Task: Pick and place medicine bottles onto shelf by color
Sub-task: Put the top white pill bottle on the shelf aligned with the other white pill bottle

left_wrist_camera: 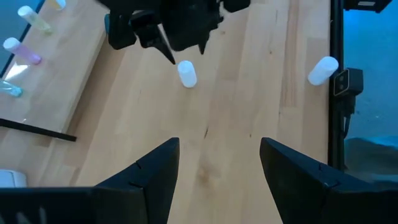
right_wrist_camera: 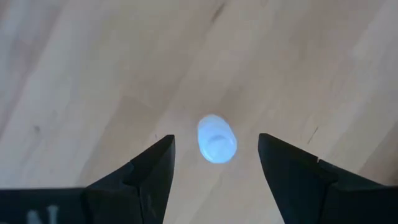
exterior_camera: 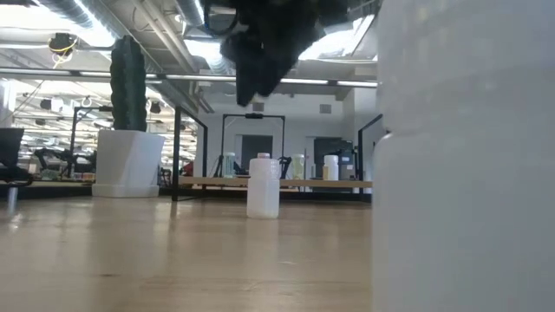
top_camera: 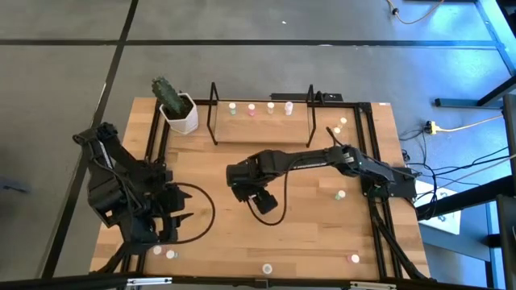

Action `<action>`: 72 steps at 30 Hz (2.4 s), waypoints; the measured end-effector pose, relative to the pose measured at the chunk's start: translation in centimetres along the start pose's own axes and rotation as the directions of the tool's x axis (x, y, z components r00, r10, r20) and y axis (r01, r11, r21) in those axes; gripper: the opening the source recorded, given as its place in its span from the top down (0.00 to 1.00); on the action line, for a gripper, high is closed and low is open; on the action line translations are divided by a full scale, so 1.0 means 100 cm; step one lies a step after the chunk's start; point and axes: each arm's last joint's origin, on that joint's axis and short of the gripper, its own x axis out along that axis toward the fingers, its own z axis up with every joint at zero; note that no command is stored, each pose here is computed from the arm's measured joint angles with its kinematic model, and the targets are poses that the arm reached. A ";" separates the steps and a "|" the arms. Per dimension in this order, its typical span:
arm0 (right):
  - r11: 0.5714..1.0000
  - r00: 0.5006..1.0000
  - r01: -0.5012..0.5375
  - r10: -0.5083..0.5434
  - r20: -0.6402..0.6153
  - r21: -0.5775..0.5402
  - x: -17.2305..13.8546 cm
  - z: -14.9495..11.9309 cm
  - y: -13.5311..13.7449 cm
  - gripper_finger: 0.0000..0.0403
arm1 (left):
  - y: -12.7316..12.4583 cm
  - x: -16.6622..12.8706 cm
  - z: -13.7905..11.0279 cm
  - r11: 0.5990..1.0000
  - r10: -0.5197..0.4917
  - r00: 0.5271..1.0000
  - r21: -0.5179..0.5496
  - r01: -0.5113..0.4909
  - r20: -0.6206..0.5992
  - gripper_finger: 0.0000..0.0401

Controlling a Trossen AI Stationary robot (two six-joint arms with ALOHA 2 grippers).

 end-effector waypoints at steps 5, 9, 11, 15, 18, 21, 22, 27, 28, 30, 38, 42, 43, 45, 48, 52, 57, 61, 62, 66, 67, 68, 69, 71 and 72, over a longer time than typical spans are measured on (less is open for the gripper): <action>1.000 1.000 -0.001 0.001 -0.013 0.027 0.002 -0.006 -0.012 0.42 | 0.002 0.003 0.003 1.000 0.013 1.000 -0.014 -0.013 0.000 0.46; 0.999 1.000 0.002 -0.001 -0.016 0.035 0.002 -0.008 -0.016 0.42 | 0.004 0.004 0.005 0.999 0.027 1.000 -0.020 -0.027 0.011 0.46; 0.999 1.000 0.001 0.000 -0.016 0.035 0.002 -0.008 -0.016 0.42 | 0.005 0.005 0.006 0.999 0.032 0.999 -0.021 -0.032 0.010 0.46; 0.999 1.000 -0.003 0.003 -0.015 0.032 0.002 -0.007 -0.015 0.42 | 0.005 0.005 0.006 0.999 0.032 0.999 -0.011 -0.032 0.011 0.46; 0.999 1.000 -0.001 0.002 -0.015 0.033 0.002 -0.007 -0.015 0.42 | 0.005 0.005 0.006 0.999 0.031 0.999 -0.011 -0.031 0.010 0.46; 0.999 1.000 -0.001 0.001 -0.015 0.036 0.002 -0.008 -0.015 0.42 | 0.004 0.005 0.006 1.000 0.028 1.000 -0.011 -0.028 0.006 0.46; 0.999 1.000 0.000 0.001 -0.016 0.038 0.002 -0.008 -0.015 0.42 | 0.004 0.005 0.006 1.000 0.027 1.000 -0.011 -0.027 0.006 0.46; 0.999 1.000 0.009 -0.009 0.006 0.036 0.002 -0.005 -0.016 0.42 | 0.004 0.005 0.006 1.000 0.025 1.000 -0.012 -0.025 0.005 0.46; 0.999 1.000 0.011 -0.011 0.011 0.035 0.002 -0.005 -0.016 0.42 | 0.004 0.005 0.006 1.000 0.025 1.000 -0.012 -0.025 0.006 0.46; 0.999 1.000 0.012 -0.013 0.014 0.036 0.002 -0.005 -0.017 0.42 | 0.004 0.005 0.006 1.000 0.025 1.000 -0.012 -0.025 0.005 0.46; 0.999 0.999 0.021 -0.022 0.032 0.037 0.002 -0.003 -0.017 0.42 | 0.004 0.005 0.006 1.000 0.025 1.000 -0.013 -0.025 0.005 0.46; 0.999 1.000 0.017 -0.018 0.019 0.042 0.002 -0.004 -0.017 0.42 | 0.004 0.005 0.006 1.000 0.025 1.000 -0.013 -0.025 0.005 0.46; 0.999 1.000 0.019 -0.020 0.023 0.047 0.002 -0.004 -0.017 0.42 | 0.004 0.005 0.006 1.000 0.025 1.000 -0.013 -0.025 0.005 0.46; 0.998 0.999 0.019 -0.021 0.026 0.062 0.002 -0.004 -0.017 0.42 | 0.004 0.005 0.006 1.000 0.025 1.000 -0.013 -0.025 0.005 0.46; 0.996 0.999 0.018 -0.021 0.025 0.092 0.002 -0.004 -0.018 0.42 | 0.004 0.005 0.006 1.000 0.025 1.000 -0.013 -0.025 0.005 0.46; 0.988 0.999 -0.016 0.010 0.040 0.154 0.001 -0.006 -0.023 0.42 | 0.004 0.005 0.006 1.000 0.025 1.000 -0.013 -0.025 0.005 0.46; 0.974 0.995 -0.085 0.071 0.073 0.211 0.000 -0.010 -0.031 0.42 | 0.004 0.005 0.006 1.000 0.025 1.000 -0.013 -0.025 0.005 0.46; 0.969 0.986 -0.150 0.132 0.101 0.195 0.001 -0.010 -0.031 0.37 | 0.004 0.005 0.006 1.000 0.025 1.000 -0.013 -0.025 0.006 0.46; 0.969 0.986 -0.151 0.134 0.099 0.195 0.003 -0.010 -0.031 0.35 | 0.004 0.005 0.006 1.000 0.025 1.000 -0.013 -0.024 0.005 0.46; 0.967 0.986 -0.155 0.141 0.084 0.200 0.009 -0.010 -0.032 0.23 | 0.004 0.005 0.006 1.000 0.024 1.000 -0.013 -0.024 0.005 0.46; 0.967 0.987 -0.156 0.142 0.080 0.201 0.009 -0.011 -0.032 0.21 | 0.004 0.005 0.006 1.000 0.024 1.000 -0.013 -0.024 0.005 0.46; 0.967 0.987 -0.155 0.142 0.078 0.202 0.010 -0.011 -0.032 0.19 | 0.004 0.005 0.006 1.000 0.024 1.000 -0.013 -0.024 0.005 0.46; 0.968 0.987 -0.152 0.139 0.076 0.202 0.010 -0.011 -0.032 0.18 | 0.004 0.005 0.006 1.000 0.025 1.000 -0.013 -0.025 0.005 0.46; 0.968 0.988 -0.149 0.136 0.075 0.204 0.010 -0.011 -0.032 0.17 | 0.004 0.005 0.006 1.000 0.024 1.000 -0.013 -0.024 0.005 0.46; 0.964 0.987 -0.152 0.139 0.076 0.218 0.010 -0.011 -0.032 0.17 | 0.004 0.005 0.006 1.000 0.024 1.000 -0.013 -0.024 0.005 0.46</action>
